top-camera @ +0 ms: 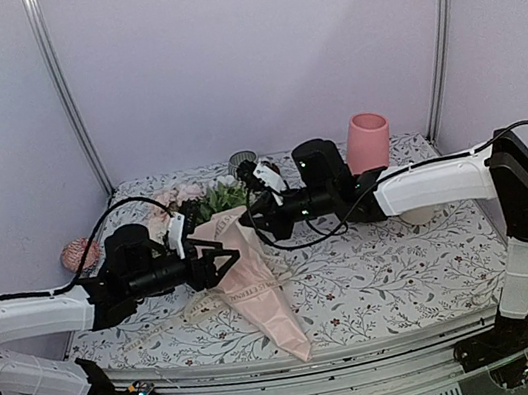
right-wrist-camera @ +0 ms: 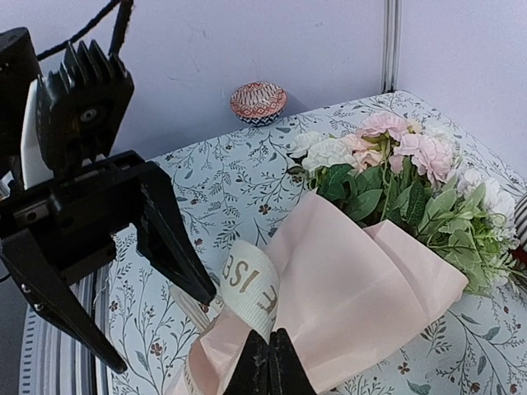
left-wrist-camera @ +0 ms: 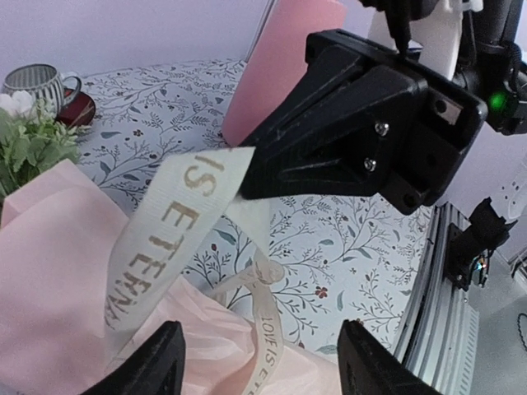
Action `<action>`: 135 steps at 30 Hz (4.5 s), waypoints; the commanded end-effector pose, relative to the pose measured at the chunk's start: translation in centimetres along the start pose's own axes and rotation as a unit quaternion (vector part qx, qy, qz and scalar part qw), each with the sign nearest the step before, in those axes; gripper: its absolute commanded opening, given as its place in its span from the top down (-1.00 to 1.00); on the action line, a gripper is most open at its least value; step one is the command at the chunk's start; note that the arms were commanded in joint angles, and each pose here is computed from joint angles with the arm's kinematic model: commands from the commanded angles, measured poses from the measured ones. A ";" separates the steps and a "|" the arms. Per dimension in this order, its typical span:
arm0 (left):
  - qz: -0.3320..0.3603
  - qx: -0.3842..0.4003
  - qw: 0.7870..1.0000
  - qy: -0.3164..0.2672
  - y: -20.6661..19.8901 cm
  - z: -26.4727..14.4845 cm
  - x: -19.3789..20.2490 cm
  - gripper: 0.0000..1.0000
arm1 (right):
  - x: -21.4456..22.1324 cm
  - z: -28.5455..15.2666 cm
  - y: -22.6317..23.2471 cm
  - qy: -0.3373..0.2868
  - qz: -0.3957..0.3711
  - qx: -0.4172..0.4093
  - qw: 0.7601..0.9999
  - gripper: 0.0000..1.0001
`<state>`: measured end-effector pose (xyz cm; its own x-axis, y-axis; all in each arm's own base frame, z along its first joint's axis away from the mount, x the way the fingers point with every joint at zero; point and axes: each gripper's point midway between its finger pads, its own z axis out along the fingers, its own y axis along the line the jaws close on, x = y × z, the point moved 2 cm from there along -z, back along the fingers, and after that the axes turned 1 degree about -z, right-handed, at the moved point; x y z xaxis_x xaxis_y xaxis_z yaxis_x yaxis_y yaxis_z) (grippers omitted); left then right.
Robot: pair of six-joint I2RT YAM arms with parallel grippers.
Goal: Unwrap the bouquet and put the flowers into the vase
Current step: Untie the half-tied ribbon from the folded wrapping paper.
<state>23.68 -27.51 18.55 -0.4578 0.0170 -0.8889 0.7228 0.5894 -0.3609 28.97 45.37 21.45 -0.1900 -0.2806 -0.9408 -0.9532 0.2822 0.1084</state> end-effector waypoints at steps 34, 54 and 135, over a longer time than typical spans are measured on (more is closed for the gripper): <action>-0.019 -0.013 0.998 -0.055 0.3 3.2 -0.4 1.00 | -3.7 -2.4 1.9 -0.057 0.012 0.008 0.998 0.34; -0.122 -0.396 0.896 -0.160 13.3 -15.6 -5.0 1.00 | -0.4 -4.5 -0.3 -0.044 0.026 0.098 0.994 0.07; -0.179 -0.521 0.802 -0.231 18.3 -23.7 -2.5 1.00 | 9.9 -10.7 -13.6 0.008 0.250 0.349 0.903 0.65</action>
<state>25.67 1.75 19.96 -0.1541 -0.4721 -0.8680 -0.3384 0.8505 -0.4026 37.93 31.29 16.66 -0.4749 -0.0928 -0.8751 -0.5042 0.8437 0.1841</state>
